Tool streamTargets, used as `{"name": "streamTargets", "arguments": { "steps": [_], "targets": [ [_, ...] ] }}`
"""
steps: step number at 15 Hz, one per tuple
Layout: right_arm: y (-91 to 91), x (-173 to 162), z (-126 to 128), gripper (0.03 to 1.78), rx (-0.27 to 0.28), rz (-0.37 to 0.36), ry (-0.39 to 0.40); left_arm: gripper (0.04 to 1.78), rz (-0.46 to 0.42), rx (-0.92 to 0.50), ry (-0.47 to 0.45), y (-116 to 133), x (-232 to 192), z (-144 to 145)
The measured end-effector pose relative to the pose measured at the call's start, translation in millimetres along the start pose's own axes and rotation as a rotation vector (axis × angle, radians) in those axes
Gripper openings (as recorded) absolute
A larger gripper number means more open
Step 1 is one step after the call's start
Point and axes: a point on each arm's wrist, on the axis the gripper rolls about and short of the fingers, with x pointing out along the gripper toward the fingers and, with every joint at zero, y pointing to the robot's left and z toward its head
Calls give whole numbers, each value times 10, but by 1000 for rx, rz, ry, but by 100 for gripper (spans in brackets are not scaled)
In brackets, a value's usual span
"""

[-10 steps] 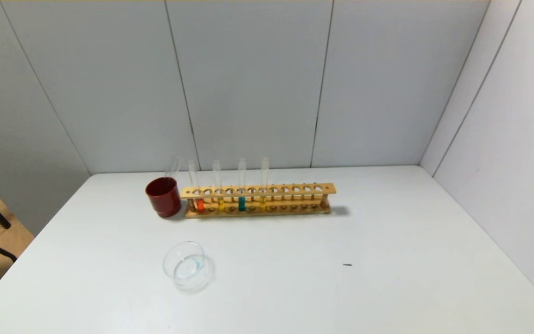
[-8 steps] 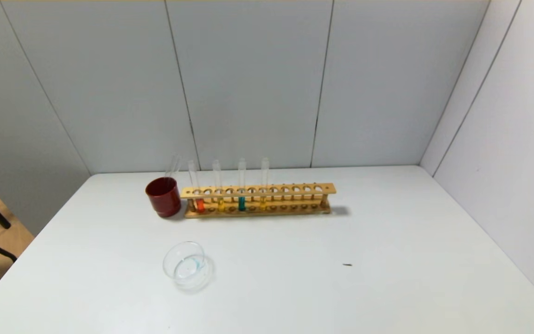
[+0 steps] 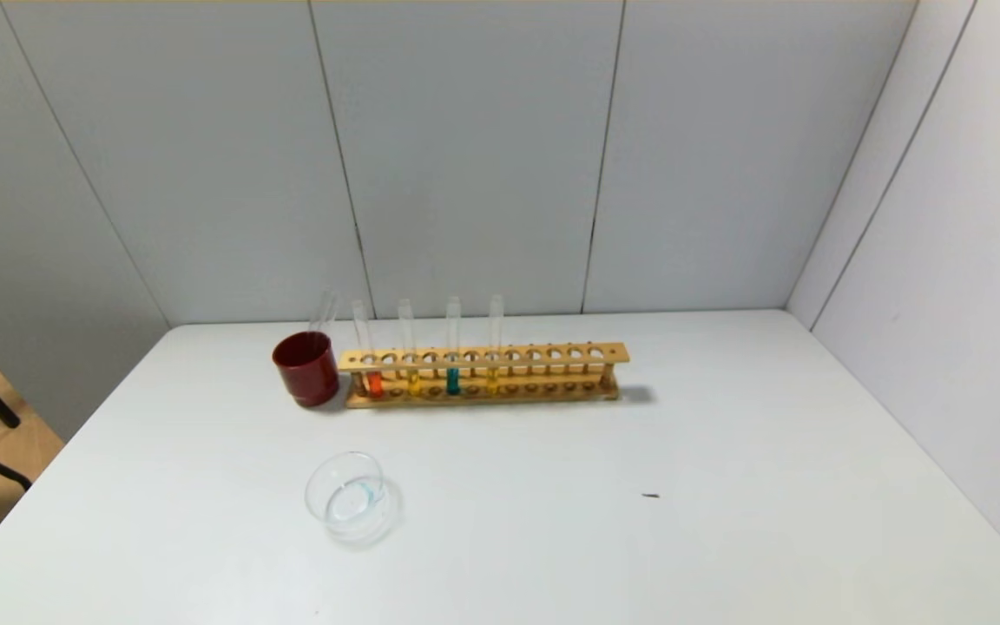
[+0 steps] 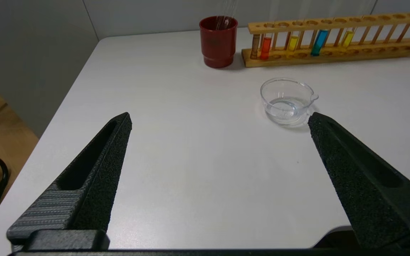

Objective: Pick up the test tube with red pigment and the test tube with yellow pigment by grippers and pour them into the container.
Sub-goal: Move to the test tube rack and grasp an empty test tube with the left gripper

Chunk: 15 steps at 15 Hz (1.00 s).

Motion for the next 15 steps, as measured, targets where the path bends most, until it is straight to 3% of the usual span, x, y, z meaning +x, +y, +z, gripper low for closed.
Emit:
{"name": "streamTargets", "arguments": {
  "steps": [4,8,12,15],
  "targets": [
    [0,0,0,175,0,0,0,175,-21,-4,-4,0,-151,436],
    [0,0,0,175,0,0,0,175,-64,-7,81,3,-19,1119],
    [0,0,0,175,0,0,0,175,-128,-21,168,-3,691,1698],
    [0,0,0,175,0,0,0,175,-155,-33,245,-19,1426,1823]
  ]
}}
